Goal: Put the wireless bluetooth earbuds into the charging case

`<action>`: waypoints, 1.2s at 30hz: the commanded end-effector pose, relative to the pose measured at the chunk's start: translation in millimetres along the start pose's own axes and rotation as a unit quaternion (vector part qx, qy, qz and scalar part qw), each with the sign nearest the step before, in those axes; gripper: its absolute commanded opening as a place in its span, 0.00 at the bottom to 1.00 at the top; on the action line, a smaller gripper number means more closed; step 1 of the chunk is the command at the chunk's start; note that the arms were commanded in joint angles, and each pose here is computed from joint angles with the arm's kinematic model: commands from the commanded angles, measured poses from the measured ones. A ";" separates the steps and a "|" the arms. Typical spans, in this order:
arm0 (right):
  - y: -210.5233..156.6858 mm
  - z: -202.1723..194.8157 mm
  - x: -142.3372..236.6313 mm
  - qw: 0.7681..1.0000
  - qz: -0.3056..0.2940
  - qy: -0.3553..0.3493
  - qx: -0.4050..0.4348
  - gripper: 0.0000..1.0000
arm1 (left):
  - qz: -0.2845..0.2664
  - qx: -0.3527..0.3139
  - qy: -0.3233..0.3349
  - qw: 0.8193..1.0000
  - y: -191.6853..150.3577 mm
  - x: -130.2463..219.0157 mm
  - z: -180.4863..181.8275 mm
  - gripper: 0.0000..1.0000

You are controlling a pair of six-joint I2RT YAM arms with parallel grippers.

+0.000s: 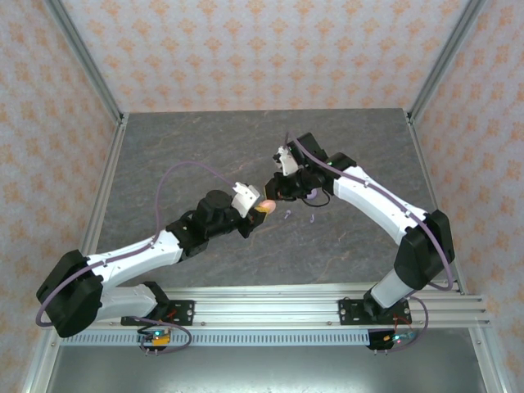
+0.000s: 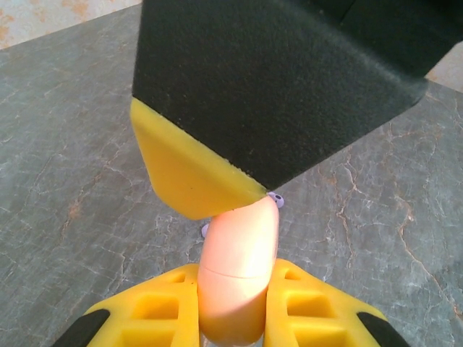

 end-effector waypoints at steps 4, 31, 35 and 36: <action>-0.5 4.7 14.4 0.999 -0.030 -0.032 0.006 0.21 | -0.041 0.009 0.020 0.999 21.5 1.2 3.4 0.00; -22.1 -72.5 80.6 0.956 -0.210 -0.150 -0.140 0.39 | 0.127 0.336 0.124 0.925 21.1 -77.9 97.6 0.01; -27.0 -74.7 80.2 0.956 -0.208 -0.156 -0.140 0.39 | 0.144 0.352 0.117 0.917 19.6 -102.8 116.2 0.01; -28.0 -75.8 79.4 0.956 -0.206 -0.157 -0.140 0.39 | 0.149 0.359 0.112 0.914 18.3 -109.2 121.8 0.01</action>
Point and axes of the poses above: each hand's point on the last joint's axis, 136 mm out from that joint toward the fingers, its own x axis back along the fingers, its own z axis along the line the jaws close on, y = z × x, the point moved 10 cm from there along x, back along the fingers, and after that the axes turned 2 degrees about -x, right-handed, at the moved point
